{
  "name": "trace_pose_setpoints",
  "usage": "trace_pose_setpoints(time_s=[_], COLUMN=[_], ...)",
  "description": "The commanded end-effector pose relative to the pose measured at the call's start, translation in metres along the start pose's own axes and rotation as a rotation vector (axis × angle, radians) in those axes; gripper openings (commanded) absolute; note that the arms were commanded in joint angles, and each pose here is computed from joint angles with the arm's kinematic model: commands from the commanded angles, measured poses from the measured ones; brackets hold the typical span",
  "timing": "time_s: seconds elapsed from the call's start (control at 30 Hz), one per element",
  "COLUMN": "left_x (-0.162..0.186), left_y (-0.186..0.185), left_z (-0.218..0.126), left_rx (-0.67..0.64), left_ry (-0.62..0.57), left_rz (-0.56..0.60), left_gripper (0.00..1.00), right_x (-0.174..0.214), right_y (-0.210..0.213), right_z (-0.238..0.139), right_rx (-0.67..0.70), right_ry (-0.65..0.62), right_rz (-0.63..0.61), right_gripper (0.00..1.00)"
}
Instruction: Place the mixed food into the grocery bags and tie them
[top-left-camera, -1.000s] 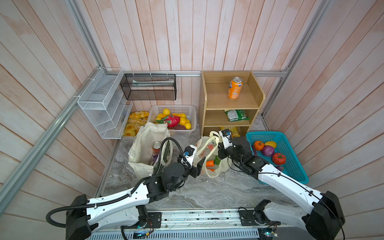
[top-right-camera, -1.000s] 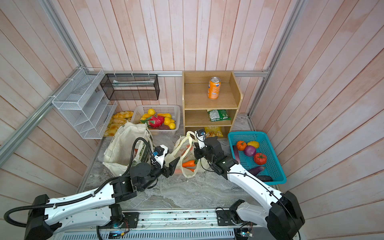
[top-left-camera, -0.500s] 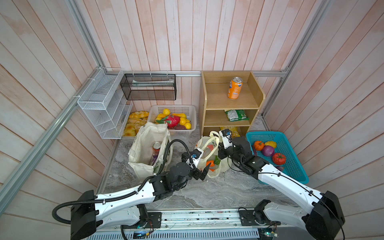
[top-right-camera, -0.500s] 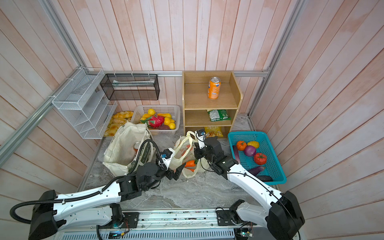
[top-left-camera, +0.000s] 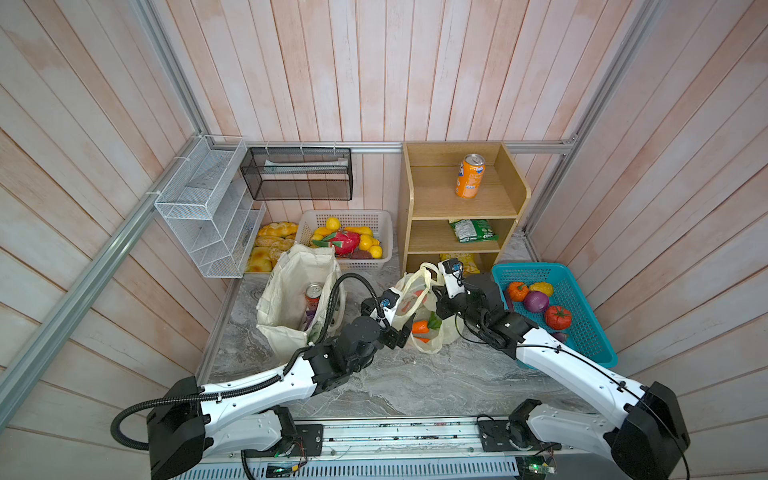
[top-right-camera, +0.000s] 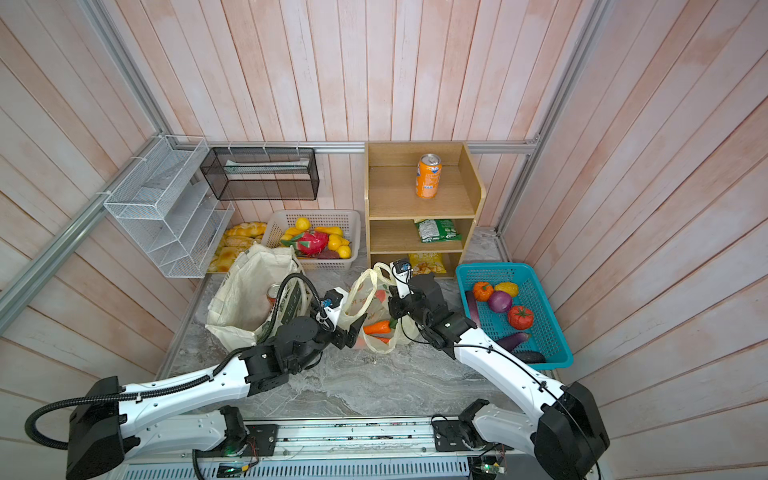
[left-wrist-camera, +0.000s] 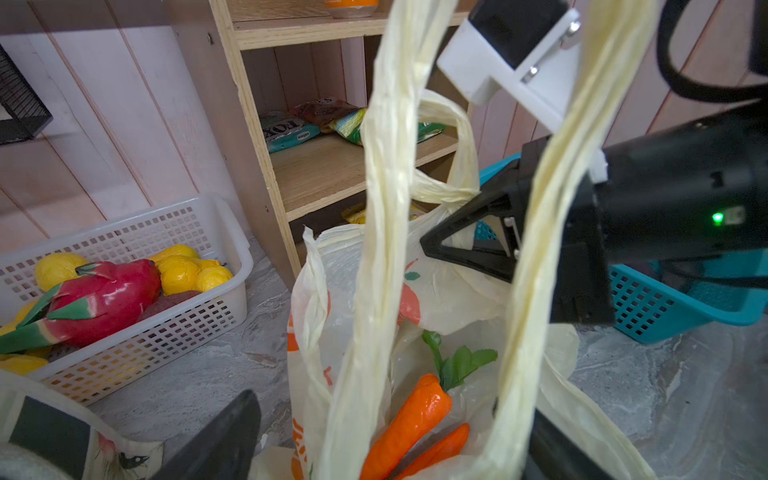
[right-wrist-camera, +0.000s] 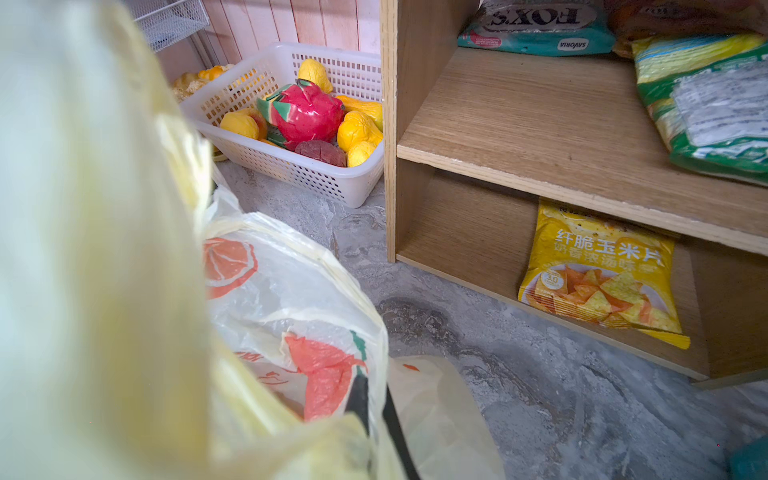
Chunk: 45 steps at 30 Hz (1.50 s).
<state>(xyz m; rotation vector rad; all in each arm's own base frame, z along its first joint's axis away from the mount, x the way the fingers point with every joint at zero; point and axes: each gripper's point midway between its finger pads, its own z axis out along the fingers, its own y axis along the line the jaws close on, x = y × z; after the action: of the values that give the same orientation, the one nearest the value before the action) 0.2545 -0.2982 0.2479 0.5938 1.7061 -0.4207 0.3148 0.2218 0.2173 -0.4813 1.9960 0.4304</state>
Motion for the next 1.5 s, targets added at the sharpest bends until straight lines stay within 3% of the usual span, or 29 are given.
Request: trace_pose_setpoints(time_s=[0.0,0.17,0.33,0.47,0.67,0.93,1.47], left_x=[-0.019,-0.017,-0.022,-0.036,-0.055,-0.064,-0.05], left_y=[-0.002,-0.009,-0.003,0.008,-0.002,-0.031,-0.039], left_z=[0.002,0.007,0.015,0.017,0.025,0.038,0.046], left_rx=[0.025,0.07,0.123,0.192,0.401,0.691,0.908], left_ry=[-0.05,-0.047,-0.062,-0.093,-0.069,-0.01,0.105], left_rz=[-0.011,-0.011,-0.06,-0.138,-0.174,-0.211,-0.244], left_gripper=[0.83,0.65,0.22,0.02,0.0,0.0,0.0], right_x=[0.001,0.001,0.0,-0.006,-0.025,-0.029,-0.017], right_y=[-0.004,-0.002,-0.001,-0.003,-0.002,0.027,0.028], right_z=[-0.002,-0.002,-0.004,-0.013,-0.041,-0.055,-0.004], right_rx=[0.018,0.007,0.001,0.009,-0.01,-0.169,-0.153], right_ry=[0.004,0.002,0.001,-0.018,-0.107,-0.137,0.013], right_rz=[0.009,0.017,0.023,0.032,0.025,-0.112,-0.24], right_gripper=[0.0,0.0,0.0,0.0,0.0,0.0,0.0])
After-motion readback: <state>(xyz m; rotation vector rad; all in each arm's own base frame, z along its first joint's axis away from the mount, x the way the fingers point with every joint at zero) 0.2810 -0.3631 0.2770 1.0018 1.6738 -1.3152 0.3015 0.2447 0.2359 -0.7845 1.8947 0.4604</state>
